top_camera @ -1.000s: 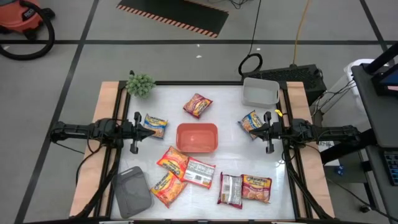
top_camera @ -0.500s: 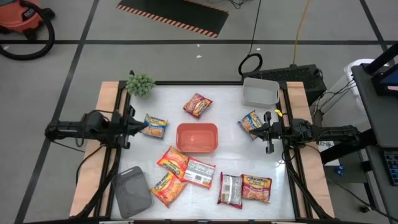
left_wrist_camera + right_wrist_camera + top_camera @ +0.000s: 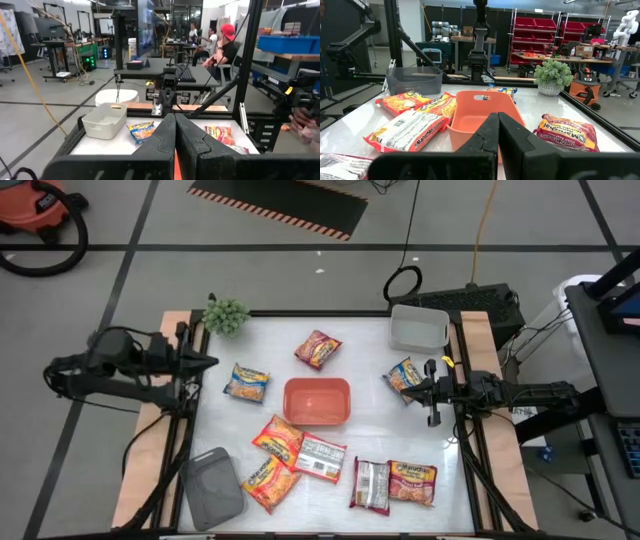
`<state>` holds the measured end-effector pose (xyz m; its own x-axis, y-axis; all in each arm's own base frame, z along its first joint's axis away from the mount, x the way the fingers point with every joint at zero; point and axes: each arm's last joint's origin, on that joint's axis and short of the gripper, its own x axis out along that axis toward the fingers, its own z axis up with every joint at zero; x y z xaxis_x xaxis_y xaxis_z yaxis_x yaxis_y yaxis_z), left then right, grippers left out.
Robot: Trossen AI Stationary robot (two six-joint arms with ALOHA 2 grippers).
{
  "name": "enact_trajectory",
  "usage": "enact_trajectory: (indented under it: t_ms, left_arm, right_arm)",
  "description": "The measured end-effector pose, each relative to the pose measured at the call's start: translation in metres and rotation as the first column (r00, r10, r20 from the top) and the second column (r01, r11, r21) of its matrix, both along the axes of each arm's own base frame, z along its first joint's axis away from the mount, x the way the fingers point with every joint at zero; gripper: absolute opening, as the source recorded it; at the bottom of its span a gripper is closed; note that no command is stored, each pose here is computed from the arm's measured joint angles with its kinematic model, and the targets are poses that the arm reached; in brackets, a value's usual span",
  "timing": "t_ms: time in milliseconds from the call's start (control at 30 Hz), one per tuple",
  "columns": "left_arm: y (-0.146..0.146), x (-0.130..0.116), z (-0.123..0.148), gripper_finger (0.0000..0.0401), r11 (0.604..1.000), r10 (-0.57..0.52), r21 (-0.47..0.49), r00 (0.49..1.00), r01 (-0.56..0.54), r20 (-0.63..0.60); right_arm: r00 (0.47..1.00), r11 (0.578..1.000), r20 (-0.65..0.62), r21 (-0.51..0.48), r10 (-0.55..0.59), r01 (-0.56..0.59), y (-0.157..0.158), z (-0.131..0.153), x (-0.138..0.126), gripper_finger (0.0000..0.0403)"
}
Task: Sort Maruchan noodles
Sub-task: Put the top left red noodle pack into the gray bin
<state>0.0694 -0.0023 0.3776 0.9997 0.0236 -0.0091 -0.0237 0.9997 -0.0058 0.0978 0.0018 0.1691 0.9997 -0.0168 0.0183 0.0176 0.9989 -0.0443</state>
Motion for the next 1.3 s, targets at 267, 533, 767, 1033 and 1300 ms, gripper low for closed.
enact_trajectory:
  t_ms: [267,533,767,1033,1300]
  left_arm:
    - [0.0,-0.004,0.036,0.0004,0.998,0.002,0.057,0.988,0.007,-0.152]
    - [-0.001,0.013,0.036,0.0004,0.996,0.003,0.092,0.971,0.02,-0.24]
    - [-0.003,0.037,0.024,0.0004,0.996,0.006,0.081,0.931,0.025,-0.366]
    - [-0.004,0.059,0.017,0.0004,0.994,0.017,0.104,0.907,0.03,-0.42]
    - [-0.005,0.076,0.01,0.0004,0.993,0.04,0.119,0.882,0.019,-0.469]
  right_arm:
    - [1.0,1.0,0.0,0.005,0.0,0.0,0.0,0.0,0.0,0.0]
    - [0.988,0.97,0.054,0.205,-0.146,0.132,-0.004,0.005,-0.001,0.0]
    - [0.987,0.942,-0.014,0.298,-0.159,0.156,-0.005,0.002,0.004,0.0]
    - [0.972,0.917,-0.057,0.324,-0.228,0.234,-0.006,0.061,0.011,0.0]
    - [0.954,0.933,-0.191,0.235,-0.23,0.272,-0.006,0.13,0.031,0.0]
